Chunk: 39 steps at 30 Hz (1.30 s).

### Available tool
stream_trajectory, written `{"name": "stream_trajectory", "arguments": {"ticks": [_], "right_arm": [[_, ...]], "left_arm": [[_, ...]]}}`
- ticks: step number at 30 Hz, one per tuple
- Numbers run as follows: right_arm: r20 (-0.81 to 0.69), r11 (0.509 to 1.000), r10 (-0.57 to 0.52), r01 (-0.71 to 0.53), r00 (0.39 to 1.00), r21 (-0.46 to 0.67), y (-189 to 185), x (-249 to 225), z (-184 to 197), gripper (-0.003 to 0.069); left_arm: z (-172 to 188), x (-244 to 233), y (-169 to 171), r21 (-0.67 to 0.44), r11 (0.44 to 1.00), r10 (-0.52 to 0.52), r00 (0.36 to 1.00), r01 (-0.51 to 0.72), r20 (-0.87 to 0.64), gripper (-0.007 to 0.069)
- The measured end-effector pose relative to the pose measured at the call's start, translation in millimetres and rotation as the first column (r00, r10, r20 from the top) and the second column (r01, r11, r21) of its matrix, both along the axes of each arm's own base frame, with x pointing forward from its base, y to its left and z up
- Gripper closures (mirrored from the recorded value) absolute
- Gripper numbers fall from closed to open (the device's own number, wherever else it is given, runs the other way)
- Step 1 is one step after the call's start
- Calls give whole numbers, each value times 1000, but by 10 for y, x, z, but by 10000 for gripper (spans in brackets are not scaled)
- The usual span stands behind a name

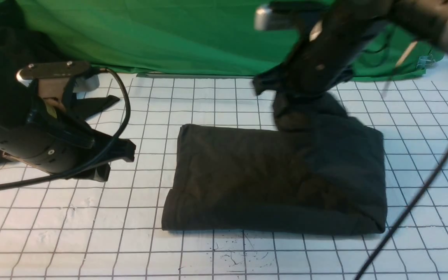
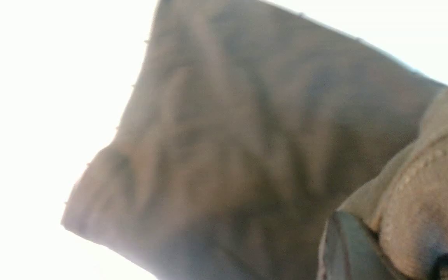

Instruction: Fold a long-sleeved shirt over a white checkered tablecloth.

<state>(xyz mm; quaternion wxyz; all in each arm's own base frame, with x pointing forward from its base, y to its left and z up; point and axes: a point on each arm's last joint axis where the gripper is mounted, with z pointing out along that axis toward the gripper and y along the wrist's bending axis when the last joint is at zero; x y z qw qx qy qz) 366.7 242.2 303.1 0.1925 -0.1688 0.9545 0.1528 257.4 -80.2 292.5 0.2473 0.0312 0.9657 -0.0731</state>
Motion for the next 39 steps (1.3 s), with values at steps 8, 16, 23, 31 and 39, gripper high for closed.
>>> {"name": "stream_trajectory", "arguments": {"ticks": [8,16,23,31,39], "right_arm": [[-33,998,53,-51,998,41,598,-3,-485,566],[-28,988,129,-126,991,92,932,-109,-691,165],[59,931,334,-319,941,-179,647,-188,-139,227],[208,947,163,-93,965,-307,-378,-131,594,649],[87,932,-16,46,996,-358,-1326,-387,430,662]], "left_arm": [[0,-3,-7,-10,1000,2,1000,-2,-4,625],[-1,-7,-16,-23,1000,6,1000,-6,-10,625],[8,7,-41,-57,998,13,1000,-14,-3,625],[258,553,-330,-180,982,-57,997,66,51,624],[11,1260,-667,-238,958,-173,984,162,-28,540]]}}
